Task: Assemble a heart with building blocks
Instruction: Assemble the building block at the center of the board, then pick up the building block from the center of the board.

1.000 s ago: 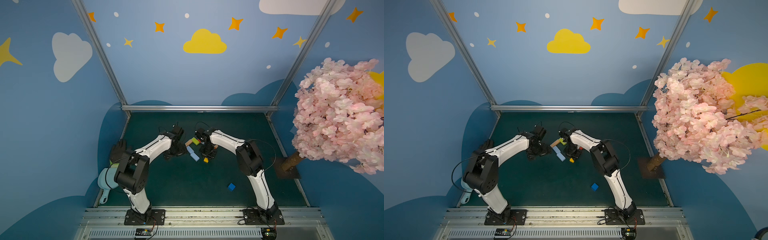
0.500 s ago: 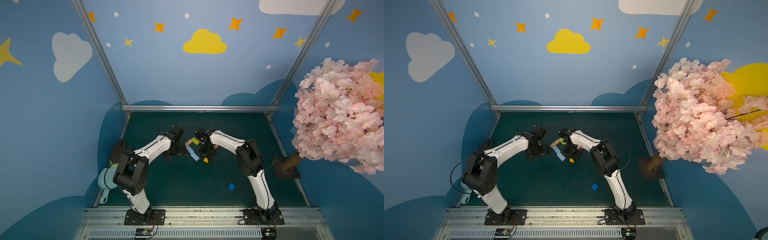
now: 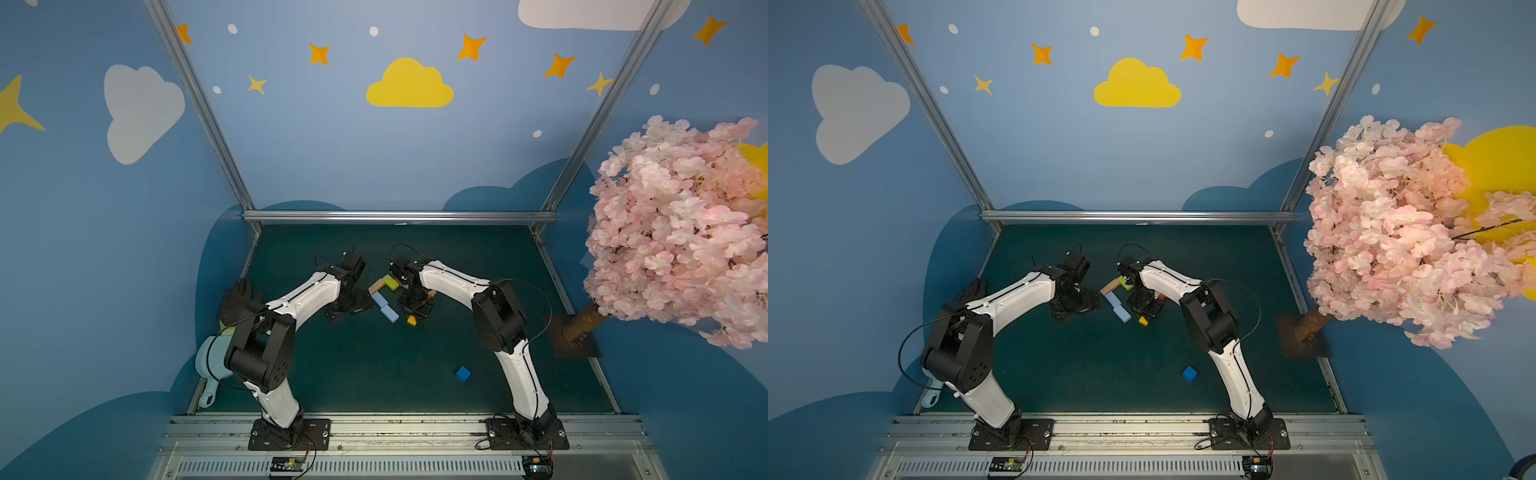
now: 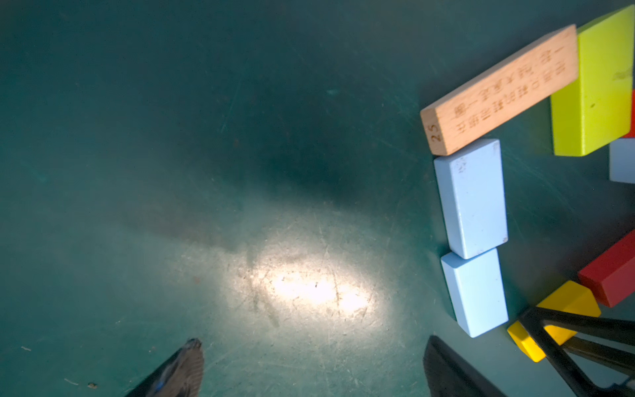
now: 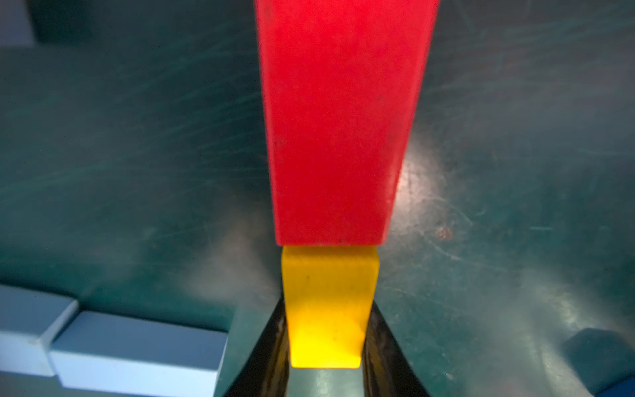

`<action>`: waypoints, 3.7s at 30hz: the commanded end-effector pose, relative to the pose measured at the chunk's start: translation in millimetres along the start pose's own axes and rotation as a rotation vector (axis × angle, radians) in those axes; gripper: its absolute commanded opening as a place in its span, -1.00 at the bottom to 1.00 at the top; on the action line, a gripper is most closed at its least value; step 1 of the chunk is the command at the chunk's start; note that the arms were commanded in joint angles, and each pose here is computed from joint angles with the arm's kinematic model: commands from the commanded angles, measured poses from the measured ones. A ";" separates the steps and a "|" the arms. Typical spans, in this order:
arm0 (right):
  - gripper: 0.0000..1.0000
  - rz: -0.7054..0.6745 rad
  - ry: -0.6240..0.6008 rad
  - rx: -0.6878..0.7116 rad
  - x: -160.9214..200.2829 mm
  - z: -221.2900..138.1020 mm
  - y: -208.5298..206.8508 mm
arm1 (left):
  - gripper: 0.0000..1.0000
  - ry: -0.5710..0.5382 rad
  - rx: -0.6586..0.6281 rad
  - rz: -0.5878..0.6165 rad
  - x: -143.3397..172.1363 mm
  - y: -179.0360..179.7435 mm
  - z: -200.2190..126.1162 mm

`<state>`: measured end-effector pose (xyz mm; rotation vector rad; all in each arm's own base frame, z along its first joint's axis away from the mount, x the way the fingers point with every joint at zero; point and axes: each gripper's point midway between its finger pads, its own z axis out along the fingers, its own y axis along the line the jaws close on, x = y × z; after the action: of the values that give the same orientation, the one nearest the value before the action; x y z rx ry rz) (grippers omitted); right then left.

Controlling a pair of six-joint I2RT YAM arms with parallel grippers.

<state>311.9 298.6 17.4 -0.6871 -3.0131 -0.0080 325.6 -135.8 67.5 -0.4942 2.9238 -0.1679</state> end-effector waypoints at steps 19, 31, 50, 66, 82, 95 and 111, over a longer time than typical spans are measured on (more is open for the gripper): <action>-0.03 0.024 -0.034 0.035 -14.2 26.9 -5.1 | 1.00 -0.006 -0.001 0.006 2.0 4.3 -3.1; 0.40 -0.029 -0.082 -0.045 -17.6 18.8 8.9 | 1.00 -0.009 -0.004 0.012 1.1 4.3 -2.5; 0.64 -0.357 -0.379 -0.104 -11.5 -133.2 -58.3 | 1.00 -0.078 0.010 0.009 -15.6 -1.8 -17.9; 0.60 -0.780 -0.138 -0.135 91.1 -61.1 -189.8 | 1.00 -0.060 0.022 -0.027 -13.1 -2.9 -7.7; 0.53 -0.832 -0.076 -0.040 95.9 -22.0 -197.7 | 1.00 -0.056 -0.001 -0.046 -6.5 5.2 -5.7; 0.14 -0.830 -0.053 -0.009 99.9 -10.9 -204.8 | 1.00 -0.045 -0.001 -0.045 -7.0 3.9 -0.3; -0.36 -0.854 -0.048 0.025 97.3 -14.7 -196.9 | 1.00 -0.037 -0.004 -0.045 -6.8 5.1 4.2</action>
<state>134.3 159.4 30.6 0.6064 -3.0629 -0.0099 333.7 -131.6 69.2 -0.5533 2.8619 -0.1675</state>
